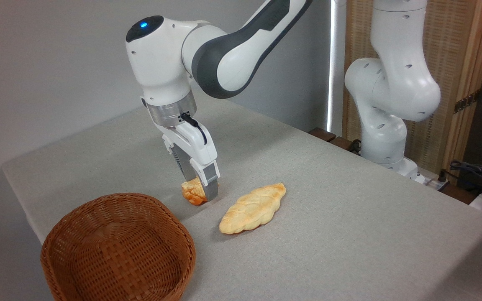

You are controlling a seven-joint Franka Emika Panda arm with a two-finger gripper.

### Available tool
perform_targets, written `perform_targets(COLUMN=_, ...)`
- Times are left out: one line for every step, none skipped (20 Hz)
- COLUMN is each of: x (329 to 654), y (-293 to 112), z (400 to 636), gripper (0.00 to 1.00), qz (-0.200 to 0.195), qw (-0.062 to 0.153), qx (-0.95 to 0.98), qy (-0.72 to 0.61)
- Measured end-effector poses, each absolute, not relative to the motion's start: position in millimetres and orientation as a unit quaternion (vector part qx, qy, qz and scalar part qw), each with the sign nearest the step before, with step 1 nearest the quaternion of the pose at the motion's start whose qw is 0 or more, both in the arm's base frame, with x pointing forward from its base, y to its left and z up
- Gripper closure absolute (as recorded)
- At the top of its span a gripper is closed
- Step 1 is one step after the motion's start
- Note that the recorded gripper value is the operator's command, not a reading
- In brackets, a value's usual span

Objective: Put bread into the basket

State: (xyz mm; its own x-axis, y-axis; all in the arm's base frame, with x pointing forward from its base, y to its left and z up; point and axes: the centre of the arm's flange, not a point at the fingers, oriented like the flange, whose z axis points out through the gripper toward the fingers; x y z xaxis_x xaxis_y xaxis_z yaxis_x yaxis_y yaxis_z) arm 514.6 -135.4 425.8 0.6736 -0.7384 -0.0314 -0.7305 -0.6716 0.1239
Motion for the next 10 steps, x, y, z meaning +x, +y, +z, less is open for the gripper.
perform_targets(x=514.8, y=-135.5, z=425.2, gripper=0.00, qz=-0.040, qw=0.051, qx=0.913, qy=-0.402)
perform_targets(x=515.0, y=-135.5, z=424.7, gripper=0.00, qz=-0.040, qw=0.051, qx=0.913, qy=-0.402)
perform_targets(x=515.1, y=-135.6, z=424.4, gripper=0.00, qz=-0.040, qw=0.051, qx=0.913, qy=-0.402)
perform_targets(x=515.1, y=-135.8, z=424.1, gripper=0.00, qz=-0.040, qw=0.051, qx=0.913, qy=-0.402)
perform_targets(x=515.0, y=-136.6, z=423.7, gripper=0.00, qz=-0.041, qw=0.051, qx=0.913, qy=-0.403)
perform_targets(x=514.5, y=-138.4, z=423.2, gripper=0.00, qz=-0.041, qw=0.051, qx=0.912, qy=-0.404)
perform_targets(x=514.0, y=-140.8, z=422.9, gripper=0.00, qz=-0.041, qw=0.051, qx=0.911, qy=-0.406)
perform_targets(x=513.5, y=-142.8, z=422.8, gripper=0.00, qz=-0.042, qw=0.051, qx=0.911, qy=-0.408)
perform_targets(x=513.1, y=-144.2, z=422.5, gripper=0.00, qz=-0.042, qw=0.051, qx=0.910, qy=-0.409)
perform_targets(x=513.1, y=-145.2, z=421.8, gripper=0.00, qz=-0.042, qw=0.051, qx=0.910, qy=-0.410)
